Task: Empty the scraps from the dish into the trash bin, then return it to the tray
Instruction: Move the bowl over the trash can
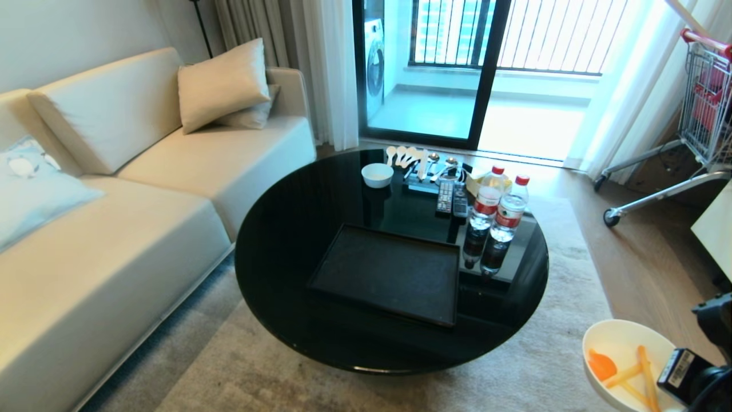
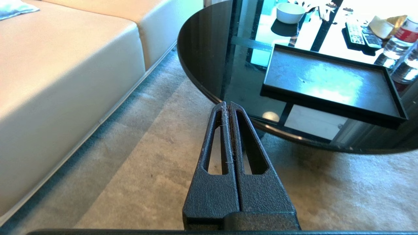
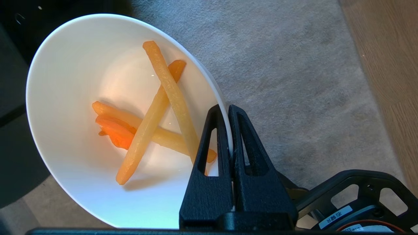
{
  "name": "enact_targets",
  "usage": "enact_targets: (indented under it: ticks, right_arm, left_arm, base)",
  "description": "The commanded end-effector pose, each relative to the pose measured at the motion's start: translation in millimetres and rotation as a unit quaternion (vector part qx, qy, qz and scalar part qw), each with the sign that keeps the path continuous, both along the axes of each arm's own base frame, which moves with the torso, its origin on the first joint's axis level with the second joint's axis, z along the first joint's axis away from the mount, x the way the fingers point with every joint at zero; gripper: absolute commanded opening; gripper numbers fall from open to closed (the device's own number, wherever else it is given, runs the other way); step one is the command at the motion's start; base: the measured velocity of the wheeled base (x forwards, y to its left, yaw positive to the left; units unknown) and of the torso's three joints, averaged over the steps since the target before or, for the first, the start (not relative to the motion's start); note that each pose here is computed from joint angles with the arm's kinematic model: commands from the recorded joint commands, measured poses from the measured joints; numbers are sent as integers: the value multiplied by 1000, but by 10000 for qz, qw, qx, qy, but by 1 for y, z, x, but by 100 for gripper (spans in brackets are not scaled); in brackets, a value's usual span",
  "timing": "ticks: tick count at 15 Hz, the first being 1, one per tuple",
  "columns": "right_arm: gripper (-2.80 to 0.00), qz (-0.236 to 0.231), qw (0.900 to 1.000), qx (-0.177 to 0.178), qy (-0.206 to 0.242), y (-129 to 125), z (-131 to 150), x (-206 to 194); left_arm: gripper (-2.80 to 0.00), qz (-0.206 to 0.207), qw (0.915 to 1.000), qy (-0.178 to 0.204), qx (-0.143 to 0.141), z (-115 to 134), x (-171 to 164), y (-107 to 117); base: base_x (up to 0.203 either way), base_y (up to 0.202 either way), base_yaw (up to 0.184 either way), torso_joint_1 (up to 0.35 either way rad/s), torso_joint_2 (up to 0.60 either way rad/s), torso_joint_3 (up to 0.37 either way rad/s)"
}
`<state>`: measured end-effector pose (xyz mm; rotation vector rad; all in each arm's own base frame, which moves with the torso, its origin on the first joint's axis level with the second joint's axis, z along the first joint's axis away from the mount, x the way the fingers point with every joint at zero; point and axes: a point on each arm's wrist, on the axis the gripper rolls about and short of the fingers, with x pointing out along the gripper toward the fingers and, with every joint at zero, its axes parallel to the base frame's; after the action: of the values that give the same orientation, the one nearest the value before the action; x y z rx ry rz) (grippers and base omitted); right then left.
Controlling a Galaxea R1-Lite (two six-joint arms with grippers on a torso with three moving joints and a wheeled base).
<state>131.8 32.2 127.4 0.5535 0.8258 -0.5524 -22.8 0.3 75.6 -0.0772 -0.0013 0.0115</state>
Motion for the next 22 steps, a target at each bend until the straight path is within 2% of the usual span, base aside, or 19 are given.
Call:
enact_targets:
  ticks: [1,7,15,22]
  right_arm:
    - [-280,-26,10000,10,-19,0,0,-1]
    - [-280,-17,10000,24,-76,-5,-2,-15]
    - [-280,-2,9995,94,-301,-13,-2,-41]
    - [-280,-3,9996,142,-238,-13,-5,-43]
  left_arm:
    - [-280,4,10000,-3,-5,0,0,0]
    - [-280,4,10000,-3,-5,0,0,0]
    - [-280,4,10000,-3,-5,0,0,0]
    - [-280,4,10000,-3,-5,0,0,0]
  base:
    - [-184,0,-1,2,0,2]
    - [-164,0,-1,0,1,2]
    - [0,0,0,0,0,0]
    - [0,0,0,0,0,0]
